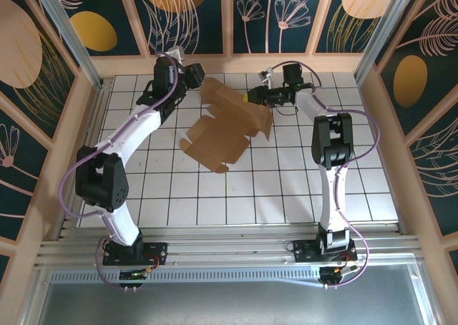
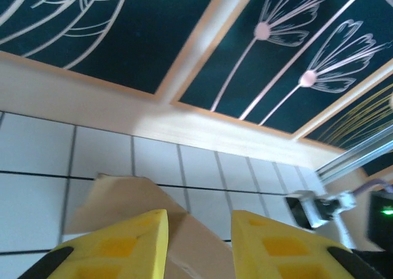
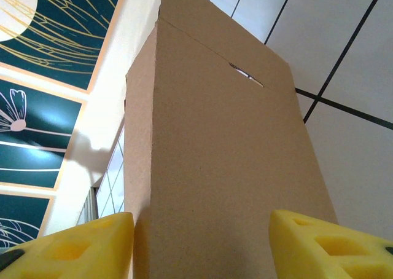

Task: Fold the paper box

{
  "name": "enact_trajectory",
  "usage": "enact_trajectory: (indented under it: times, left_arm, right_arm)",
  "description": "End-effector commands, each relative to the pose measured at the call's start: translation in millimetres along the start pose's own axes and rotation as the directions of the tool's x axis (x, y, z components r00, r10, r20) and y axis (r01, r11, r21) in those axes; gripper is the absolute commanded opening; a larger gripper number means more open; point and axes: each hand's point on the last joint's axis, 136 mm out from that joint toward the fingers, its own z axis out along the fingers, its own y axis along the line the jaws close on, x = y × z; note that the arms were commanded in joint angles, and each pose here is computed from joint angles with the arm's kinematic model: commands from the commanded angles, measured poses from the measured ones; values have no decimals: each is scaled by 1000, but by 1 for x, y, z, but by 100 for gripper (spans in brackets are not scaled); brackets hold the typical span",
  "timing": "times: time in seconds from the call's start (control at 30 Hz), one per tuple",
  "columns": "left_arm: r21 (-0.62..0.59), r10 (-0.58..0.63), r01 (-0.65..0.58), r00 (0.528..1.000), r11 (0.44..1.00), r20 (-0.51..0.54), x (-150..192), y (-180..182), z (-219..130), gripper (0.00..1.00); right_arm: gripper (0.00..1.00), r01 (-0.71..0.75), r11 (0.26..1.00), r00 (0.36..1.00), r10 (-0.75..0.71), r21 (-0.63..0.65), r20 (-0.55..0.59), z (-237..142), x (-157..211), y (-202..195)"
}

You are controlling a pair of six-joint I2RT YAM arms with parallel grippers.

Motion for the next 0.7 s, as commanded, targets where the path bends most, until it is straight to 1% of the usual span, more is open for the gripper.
enact_trajectory:
  times: [0.0, 0.07, 0.1, 0.13, 0.17, 0.2, 0.23, 0.3, 0.33, 0.37, 0.43, 0.5, 0.57, 0.67]
  left_arm:
    - [108, 88, -64, 968, 992, -233, 54, 22, 21, 33]
    - [221, 89, -27, 957, 975, -276, 61, 9, 28, 36]
    - [246, 90, -16, 952, 969, -292, 64, 7, 33, 36]
    - [238, 84, -11, 951, 971, -297, 65, 9, 37, 36]
    - [203, 69, -6, 950, 979, -305, 67, 17, 44, 36]
    - [129, 43, -3, 952, 992, -303, 66, 31, 51, 35]
    - [46, 24, -10, 954, 999, -298, 67, 46, 57, 31]
    - [-127, 13, -51, 959, 991, -283, 70, 83, 65, 26]
    - [-175, 17, -70, 958, 982, -286, 74, 96, 68, 25]
    - [-186, 30, -91, 951, 978, -307, 82, 103, 74, 25]
    - [-140, 49, -107, 928, 984, -368, 100, 105, 87, 24]
    - [-114, 38, -94, 907, 989, -419, 120, 109, 99, 24]
    - [-120, 28, -88, 902, 989, -430, 130, 116, 107, 25]
    - [-100, 30, -81, 900, 992, -435, 137, 118, 118, 27]
  right_arm:
    - [60, 6, 999, 1000, -6, 48, -6, 0, -1, 8]
    - [60, 6, 999, 1000, -6, 51, -8, 0, 0, 7]
    - [60, 7, 998, 1000, -6, 55, -10, -1, 0, 6]
    - [59, 8, 998, 1000, -7, 57, -12, -1, 1, 7]
    - [59, 5, 998, 1000, -4, 61, -14, -1, 2, 6]
    - [59, 3, 998, 1000, -2, 65, -14, -1, 2, 5]
    - [59, 3, 998, 1000, -2, 67, -15, -1, 2, 5]
    - [59, 1, 998, 1000, 0, 68, -15, -1, 3, 4]
    - [59, 1, 998, 1000, 0, 66, -15, -1, 2, 5]
    - [59, 1, 998, 1000, 0, 65, -15, -1, 2, 4]
    - [59, 0, 998, 1000, 1, 63, -13, -1, 2, 4]
    - [59, 0, 998, 1000, 1, 63, -15, 0, 1, 4]
    - [59, 1, 998, 1000, 0, 63, -13, -1, 1, 3]
    - [59, 0, 998, 1000, 1, 61, -14, 0, 1, 4]
